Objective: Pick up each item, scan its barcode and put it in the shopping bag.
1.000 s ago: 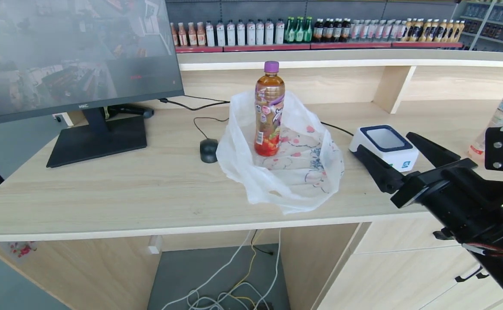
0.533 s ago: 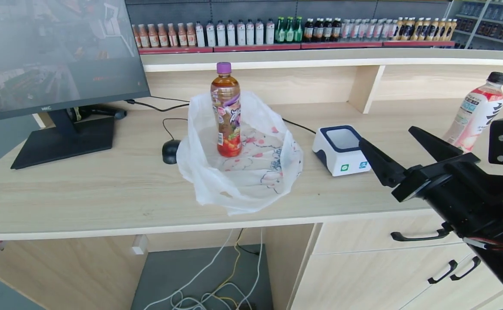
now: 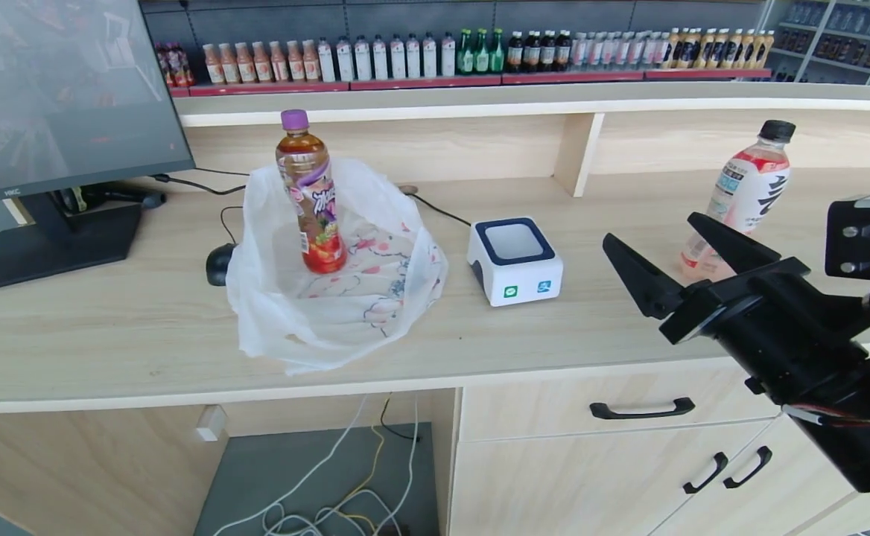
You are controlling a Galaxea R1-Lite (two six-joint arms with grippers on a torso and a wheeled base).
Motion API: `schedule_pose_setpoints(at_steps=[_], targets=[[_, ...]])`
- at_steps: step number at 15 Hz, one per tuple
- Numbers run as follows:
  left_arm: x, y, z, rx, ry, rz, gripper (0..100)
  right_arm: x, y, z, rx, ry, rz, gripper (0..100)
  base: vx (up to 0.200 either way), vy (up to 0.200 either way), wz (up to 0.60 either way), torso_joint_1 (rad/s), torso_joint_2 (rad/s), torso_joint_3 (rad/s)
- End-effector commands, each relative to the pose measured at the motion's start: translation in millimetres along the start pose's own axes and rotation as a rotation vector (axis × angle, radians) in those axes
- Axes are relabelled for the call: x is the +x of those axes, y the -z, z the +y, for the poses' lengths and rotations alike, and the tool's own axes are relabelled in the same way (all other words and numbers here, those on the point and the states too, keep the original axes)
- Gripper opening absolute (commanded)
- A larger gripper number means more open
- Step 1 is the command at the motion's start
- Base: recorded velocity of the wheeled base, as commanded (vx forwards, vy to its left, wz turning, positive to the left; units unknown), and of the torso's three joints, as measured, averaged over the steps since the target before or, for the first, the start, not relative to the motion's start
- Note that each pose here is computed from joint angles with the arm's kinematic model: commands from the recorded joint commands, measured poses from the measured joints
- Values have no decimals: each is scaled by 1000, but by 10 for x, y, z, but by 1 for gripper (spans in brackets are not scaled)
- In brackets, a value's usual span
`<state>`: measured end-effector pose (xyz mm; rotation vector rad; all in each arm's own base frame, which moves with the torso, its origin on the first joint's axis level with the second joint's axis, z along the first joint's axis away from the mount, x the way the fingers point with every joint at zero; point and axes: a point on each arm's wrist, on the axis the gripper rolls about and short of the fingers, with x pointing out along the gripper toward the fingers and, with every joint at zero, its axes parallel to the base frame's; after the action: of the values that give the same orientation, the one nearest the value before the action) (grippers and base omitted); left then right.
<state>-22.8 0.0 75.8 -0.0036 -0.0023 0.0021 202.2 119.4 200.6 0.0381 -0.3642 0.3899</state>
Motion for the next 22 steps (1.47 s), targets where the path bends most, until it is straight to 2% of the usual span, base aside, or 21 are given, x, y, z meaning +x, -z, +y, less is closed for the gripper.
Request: schedule_pose_setpoints(at_steps=[1,16,22], targets=[[0,0,0,-3,-1,-1,100,52,55,53,4,-16,12,100,0,-200,0,2,2,2],[0,0,0,2,-1,-1,100,36,192,63,-7,-8,69,100,0,-200,0,2,2,3],[0,0,0,4,-1,-1,100,199,120,59,-6,28,66,100,0,0,0,0,0,0]])
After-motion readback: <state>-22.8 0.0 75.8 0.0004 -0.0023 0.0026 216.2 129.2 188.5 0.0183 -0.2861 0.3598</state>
